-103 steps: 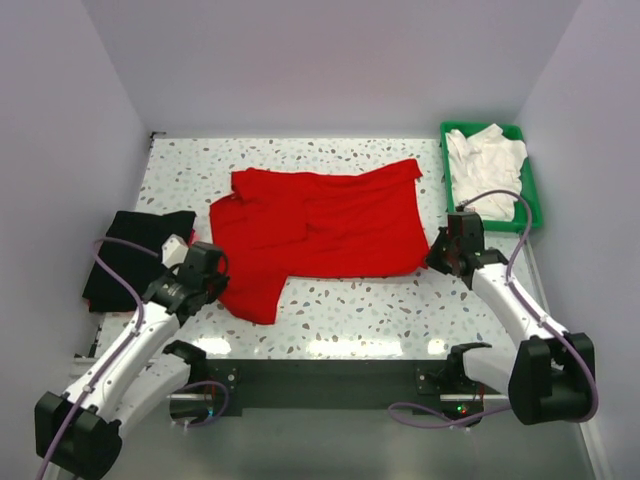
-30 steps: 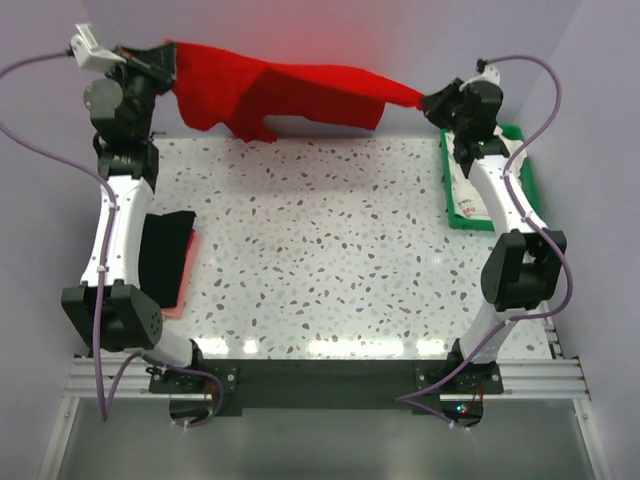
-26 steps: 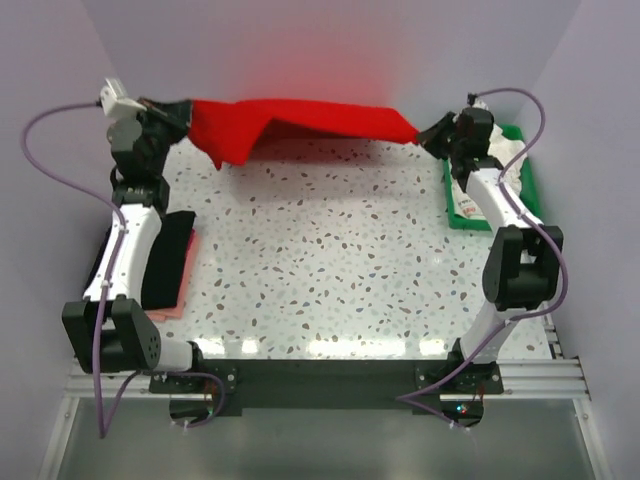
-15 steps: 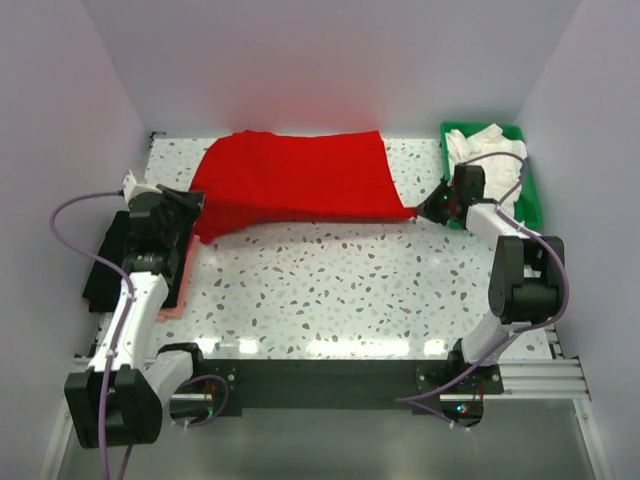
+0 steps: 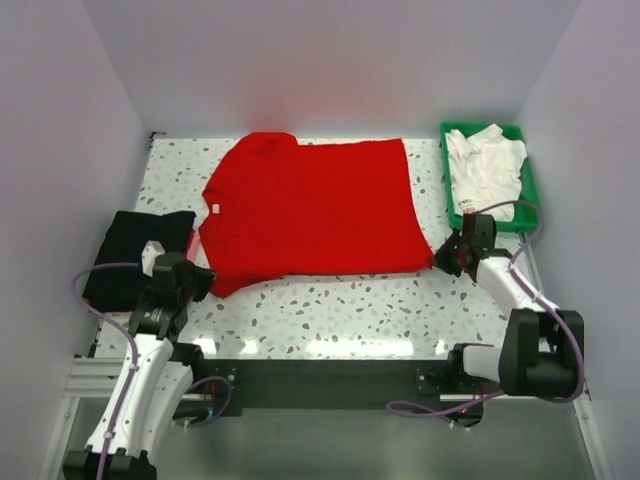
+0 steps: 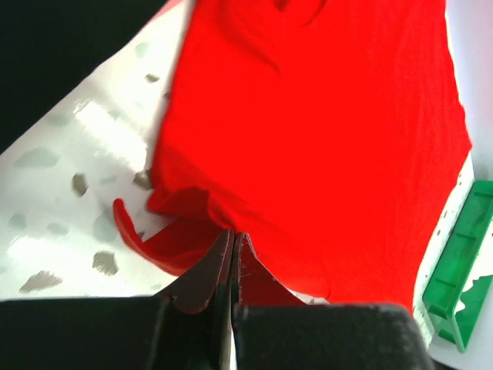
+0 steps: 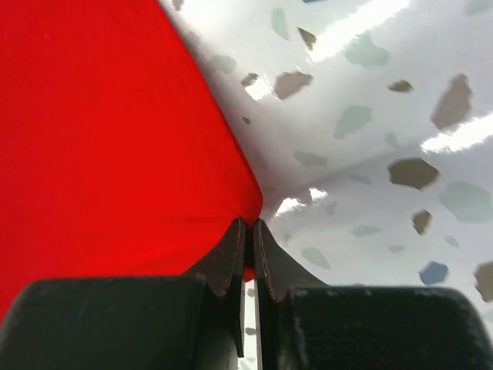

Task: Fold and stack the t-shirts
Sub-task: Fold the tshirt

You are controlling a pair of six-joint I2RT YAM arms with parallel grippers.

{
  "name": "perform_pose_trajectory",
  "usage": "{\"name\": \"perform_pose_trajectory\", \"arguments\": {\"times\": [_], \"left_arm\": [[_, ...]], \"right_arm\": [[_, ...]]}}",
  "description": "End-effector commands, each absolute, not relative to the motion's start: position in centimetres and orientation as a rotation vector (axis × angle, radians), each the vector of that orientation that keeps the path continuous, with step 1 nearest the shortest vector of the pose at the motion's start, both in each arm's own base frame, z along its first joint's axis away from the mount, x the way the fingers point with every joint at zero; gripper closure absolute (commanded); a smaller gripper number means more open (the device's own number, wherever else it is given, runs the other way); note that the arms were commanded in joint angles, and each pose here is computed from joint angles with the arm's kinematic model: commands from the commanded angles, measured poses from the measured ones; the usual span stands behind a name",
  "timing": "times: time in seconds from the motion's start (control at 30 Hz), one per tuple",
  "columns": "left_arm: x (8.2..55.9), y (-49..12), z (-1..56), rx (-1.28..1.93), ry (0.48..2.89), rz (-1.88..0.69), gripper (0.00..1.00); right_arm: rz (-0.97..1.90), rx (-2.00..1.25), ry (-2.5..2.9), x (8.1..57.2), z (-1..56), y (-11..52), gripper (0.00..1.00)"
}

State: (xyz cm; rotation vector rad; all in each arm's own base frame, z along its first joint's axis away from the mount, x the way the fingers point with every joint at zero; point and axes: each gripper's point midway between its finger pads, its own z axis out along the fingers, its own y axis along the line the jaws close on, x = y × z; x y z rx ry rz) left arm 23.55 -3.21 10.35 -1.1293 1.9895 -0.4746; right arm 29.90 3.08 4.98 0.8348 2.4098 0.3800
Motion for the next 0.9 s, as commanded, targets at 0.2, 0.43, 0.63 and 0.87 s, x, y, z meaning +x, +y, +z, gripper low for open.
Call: {"name": "perform_pose_trajectory", "arguments": {"times": [0.2, 0.43, 0.63, 0.87], "left_arm": [[20.0, -3.0, 7.9, -1.275, 2.072, -0.393, 1.0], [22.7, -3.0, 11.2, -1.166, 2.038, -0.408, 1.0], [26.9, -3.1, 13.1, -1.119, 2.071, -0.364, 1.0], [32.4, -3.5, 14.6, -1.08, 2.08, -0.348, 1.0]], "right_arm": [[0.152, 0.914, 2.368, 26.7, 6.2, -1.0, 1.0], [0.276, 0.868, 2.376, 28.7, 7.1, 0.5, 1.0], [0.337, 0.814, 2.35, 33.1, 9.7, 0.7, 1.0], [0.39, 0.822, 2.406, 37.3, 8.4, 1.2, 1.0]]}}
